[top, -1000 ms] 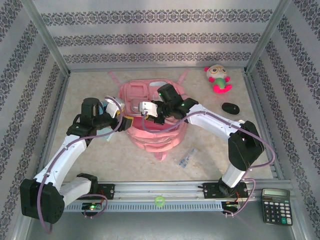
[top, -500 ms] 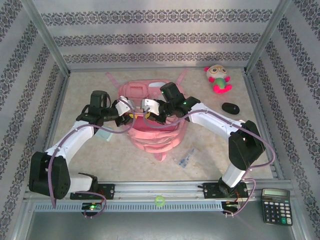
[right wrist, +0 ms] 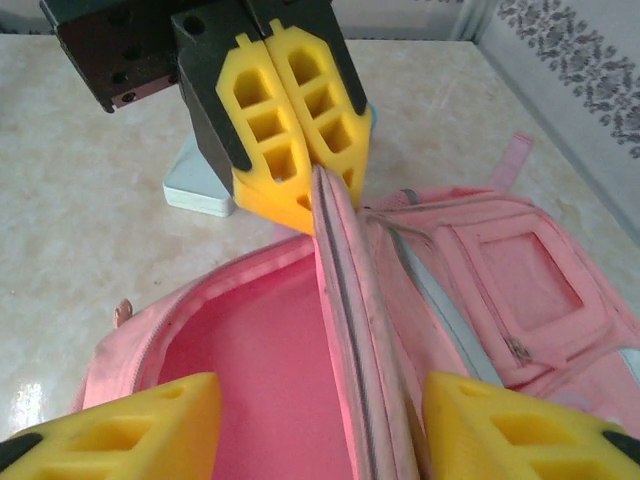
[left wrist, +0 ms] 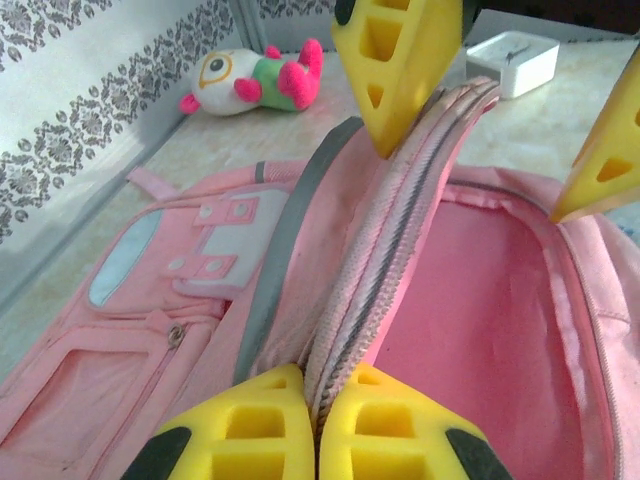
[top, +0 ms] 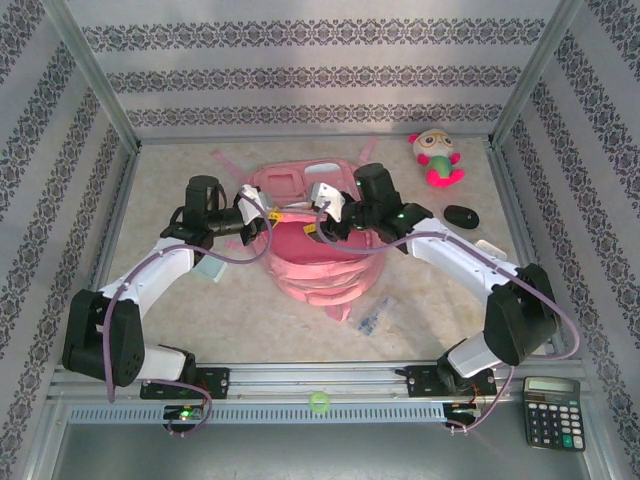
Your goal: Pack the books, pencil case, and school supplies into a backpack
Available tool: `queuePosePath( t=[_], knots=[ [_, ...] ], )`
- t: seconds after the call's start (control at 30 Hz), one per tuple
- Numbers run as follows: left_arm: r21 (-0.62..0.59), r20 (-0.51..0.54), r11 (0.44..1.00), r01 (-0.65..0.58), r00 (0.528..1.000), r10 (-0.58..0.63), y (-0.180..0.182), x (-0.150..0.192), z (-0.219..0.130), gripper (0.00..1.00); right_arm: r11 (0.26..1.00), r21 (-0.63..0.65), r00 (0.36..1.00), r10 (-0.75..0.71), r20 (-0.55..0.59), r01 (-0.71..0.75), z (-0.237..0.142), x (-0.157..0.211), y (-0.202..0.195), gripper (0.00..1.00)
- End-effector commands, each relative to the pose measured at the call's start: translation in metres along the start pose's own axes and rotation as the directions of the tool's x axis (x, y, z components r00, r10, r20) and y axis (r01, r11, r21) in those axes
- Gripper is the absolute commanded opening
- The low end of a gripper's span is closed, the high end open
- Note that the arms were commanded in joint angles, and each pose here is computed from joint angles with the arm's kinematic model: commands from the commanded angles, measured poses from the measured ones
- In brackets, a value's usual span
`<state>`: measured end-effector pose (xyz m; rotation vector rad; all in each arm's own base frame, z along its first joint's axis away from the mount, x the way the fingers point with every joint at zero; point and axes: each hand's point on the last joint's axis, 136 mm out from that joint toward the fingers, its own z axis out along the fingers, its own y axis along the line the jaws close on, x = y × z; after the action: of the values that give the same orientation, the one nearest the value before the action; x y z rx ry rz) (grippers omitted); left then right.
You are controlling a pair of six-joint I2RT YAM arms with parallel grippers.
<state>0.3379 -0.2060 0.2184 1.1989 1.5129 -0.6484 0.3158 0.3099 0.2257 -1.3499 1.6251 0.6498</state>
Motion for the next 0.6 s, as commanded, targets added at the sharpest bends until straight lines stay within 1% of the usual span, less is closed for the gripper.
queuePosePath(
  t=[0.0, 0.17, 0.2, 0.23, 0.3, 0.33, 0.37, 0.4, 0.43, 0.47, 0.5, 0.57],
  knots=[
    [0.070, 0.123, 0.997, -0.032, 0.992, 0.023, -0.009, -0.028, 0.002, 0.00, 0.999, 0.043, 0.999, 0.033, -0.011, -0.033, -0.007, 0.014, -0.008, 0.58],
    [0.071, 0.117, 0.997, -0.027, 0.993, 0.019, -0.009, -0.028, 0.002, 0.00, 0.997, 0.064, 0.996, 0.046, -0.072, -0.042, -0.009, 0.035, -0.024, 0.59],
    [0.065, 0.110, 0.998, -0.017, 0.994, 0.010, -0.008, -0.028, 0.001, 0.00, 0.997, 0.063, 0.996, 0.045, -0.083, -0.040, -0.008, 0.037, -0.025, 0.58],
    [0.056, 0.097, 0.998, -0.001, 0.995, -0.004, -0.006, -0.027, 0.001, 0.00, 0.997, 0.066, 0.995, 0.045, -0.089, -0.039, -0.006, 0.038, -0.027, 0.54],
    [0.008, 0.062, 0.998, 0.064, 0.996, -0.065, 0.001, -0.024, 0.000, 0.05, 0.994, 0.081, 0.994, 0.074, -0.082, -0.067, -0.006, 0.034, -0.032, 0.38],
    [-0.031, 0.039, 0.993, 0.118, 0.992, -0.117, 0.007, -0.021, -0.002, 0.11, 0.992, 0.089, 0.993, 0.097, -0.071, -0.090, -0.007, 0.030, -0.034, 0.29],
    [-0.090, 0.017, 0.979, 0.184, 0.983, -0.183, 0.015, -0.017, -0.004, 0.21, 0.989, 0.097, 0.991, 0.121, -0.061, -0.115, -0.007, 0.028, -0.035, 0.20],
    [-0.151, 0.000, 0.958, 0.245, 0.969, -0.248, 0.023, -0.013, -0.007, 0.33, 0.984, 0.112, 0.988, 0.144, -0.051, -0.137, -0.007, 0.025, -0.037, 0.14],
    [-0.222, -0.018, 0.922, 0.316, 0.944, -0.328, 0.031, -0.007, -0.013, 0.36, 0.978, 0.130, 0.985, 0.170, -0.042, -0.164, -0.007, 0.023, -0.038, 0.10],
    [-0.296, -0.029, 0.876, 0.380, 0.913, -0.406, 0.037, -0.001, -0.020, 0.38, 0.970, 0.150, 0.979, 0.199, -0.034, -0.191, -0.007, 0.021, -0.039, 0.07],
    [-0.351, -0.039, 0.834, 0.425, 0.884, -0.466, 0.040, 0.005, -0.027, 0.40, 0.959, 0.183, 0.973, 0.228, -0.031, -0.219, -0.007, 0.020, -0.041, 0.05],
    [-0.509, -0.047, 0.702, 0.497, 0.799, -0.600, 0.047, 0.025, -0.048, 0.50, 0.929, 0.236, 0.955, 0.296, -0.014, -0.285, -0.005, 0.017, -0.044, 0.05]
  ],
)
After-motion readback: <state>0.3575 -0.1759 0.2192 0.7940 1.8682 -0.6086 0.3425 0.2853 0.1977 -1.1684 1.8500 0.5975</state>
